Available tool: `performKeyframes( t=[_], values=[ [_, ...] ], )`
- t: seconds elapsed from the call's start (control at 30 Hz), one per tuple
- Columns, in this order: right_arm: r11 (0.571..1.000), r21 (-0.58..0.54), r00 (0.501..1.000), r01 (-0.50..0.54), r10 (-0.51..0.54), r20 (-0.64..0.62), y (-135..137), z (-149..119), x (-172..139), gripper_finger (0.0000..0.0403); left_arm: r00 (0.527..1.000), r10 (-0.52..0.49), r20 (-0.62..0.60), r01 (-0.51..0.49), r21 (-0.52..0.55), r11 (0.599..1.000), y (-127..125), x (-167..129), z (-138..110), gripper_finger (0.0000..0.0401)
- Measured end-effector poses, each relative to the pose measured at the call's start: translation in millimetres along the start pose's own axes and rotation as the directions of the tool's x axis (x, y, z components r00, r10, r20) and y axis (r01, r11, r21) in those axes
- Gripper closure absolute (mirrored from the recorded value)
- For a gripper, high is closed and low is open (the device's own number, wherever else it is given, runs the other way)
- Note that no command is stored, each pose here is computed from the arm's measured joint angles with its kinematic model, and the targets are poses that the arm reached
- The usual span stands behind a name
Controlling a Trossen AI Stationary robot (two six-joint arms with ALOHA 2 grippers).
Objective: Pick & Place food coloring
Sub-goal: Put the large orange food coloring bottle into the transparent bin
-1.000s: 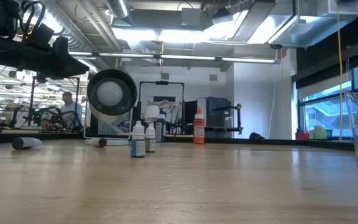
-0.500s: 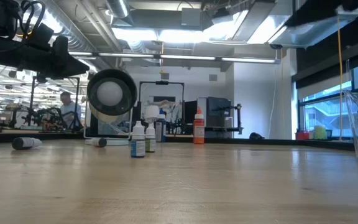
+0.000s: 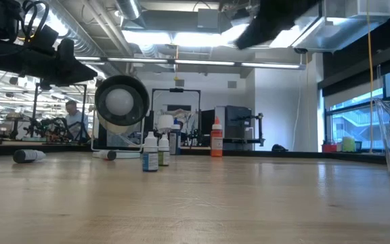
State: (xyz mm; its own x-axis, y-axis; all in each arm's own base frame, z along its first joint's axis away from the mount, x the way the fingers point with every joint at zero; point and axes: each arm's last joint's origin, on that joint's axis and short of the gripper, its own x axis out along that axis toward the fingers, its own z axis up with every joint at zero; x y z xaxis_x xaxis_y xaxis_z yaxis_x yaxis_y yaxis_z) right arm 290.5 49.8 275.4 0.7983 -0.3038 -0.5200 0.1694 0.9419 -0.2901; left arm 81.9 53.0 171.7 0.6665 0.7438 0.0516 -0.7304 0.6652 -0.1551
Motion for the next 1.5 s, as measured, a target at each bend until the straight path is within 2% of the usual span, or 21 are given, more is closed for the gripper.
performKeyframes(
  t=[0.1, 0.17, 0.27, 0.4, 0.53, 0.67, 0.83, 0.97, 1.17, 1.27, 1.43, 1.5],
  values=[
    [0.981, -0.122, 0.984, -0.151, 0.161, 0.075, -7, 6, 21, 0.0075, 1.000, 0.000, 0.005, 0.000, -0.002, 1.000, 0, 0, 0, 0.0297],
    [0.966, -0.171, 0.969, -0.195, 0.217, 0.117, -7, 7, 36, 0.0075, 1.000, -0.001, 0.009, 0.001, -0.004, 1.000, 0, 0, 1, 0.0297],
    [0.954, -0.188, 0.952, -0.235, 0.265, 0.156, -4, 4, 62, 0.0075, 1.000, -0.001, 0.009, 0.001, -0.003, 1.000, 0, 0, 1, 0.0297],
    [0.962, -0.171, 0.954, -0.214, 0.243, 0.173, 3, -8, 99, 0.0075, 1.000, 0.001, 0.010, -0.001, -0.004, 1.000, 0, 0, 1, 0.0297],
    [0.990, -0.099, 0.984, -0.101, 0.114, 0.138, -9, -21, 124, 0.0075, 1.000, 0.001, 0.013, 0.000, -0.005, 1.000, 0, 0, 1, 0.0297],
    [0.996, 0.074, 0.991, -0.055, 0.045, 0.128, -35, -23, 129, 0.0075, 1.000, 0.001, 0.015, -0.001, 0.001, 1.000, 0, 0, 1, 0.0297],
    [0.969, 0.246, 0.986, 0.035, -0.074, 0.150, -88, -12, 117, 0.0075, 1.000, 0.000, 0.015, -0.001, 0.011, 1.000, 0, 0, 2, 0.0297],
    [0.934, 0.335, 0.989, 0.126, -0.144, 0.030, -135, -3, 113, 0.0075, 1.000, 0.001, 0.016, -0.001, 0.012, 1.000, 0, 0, 2, 0.0297],
    [0.858, 0.451, 0.965, 0.245, -0.172, -0.196, -206, 6, 112, 0.0075, 1.000, 0.001, 0.020, -0.001, 0.011, 1.000, 0, 0, 2, 0.0297],
    [0.842, 0.470, 0.952, 0.267, -0.155, -0.264, -228, 4, 115, 0.0075, 1.000, 0.001, 0.022, -0.001, 0.010, 1.000, 0, 0, 2, 0.0297],
    [0.829, 0.531, 0.961, 0.174, -0.025, -0.276, -247, -13, 136, 0.0075, 1.000, 0.001, 0.022, -0.002, 0.010, 1.000, 0, 0, 2, 0.0297],
    [0.825, 0.539, 0.955, 0.168, -0.001, -0.297, -249, -22, 145, 0.0075, 1.000, 0.002, 0.022, -0.002, 0.010, 1.000, 0, 0, 2, 0.0297]
  ],
)
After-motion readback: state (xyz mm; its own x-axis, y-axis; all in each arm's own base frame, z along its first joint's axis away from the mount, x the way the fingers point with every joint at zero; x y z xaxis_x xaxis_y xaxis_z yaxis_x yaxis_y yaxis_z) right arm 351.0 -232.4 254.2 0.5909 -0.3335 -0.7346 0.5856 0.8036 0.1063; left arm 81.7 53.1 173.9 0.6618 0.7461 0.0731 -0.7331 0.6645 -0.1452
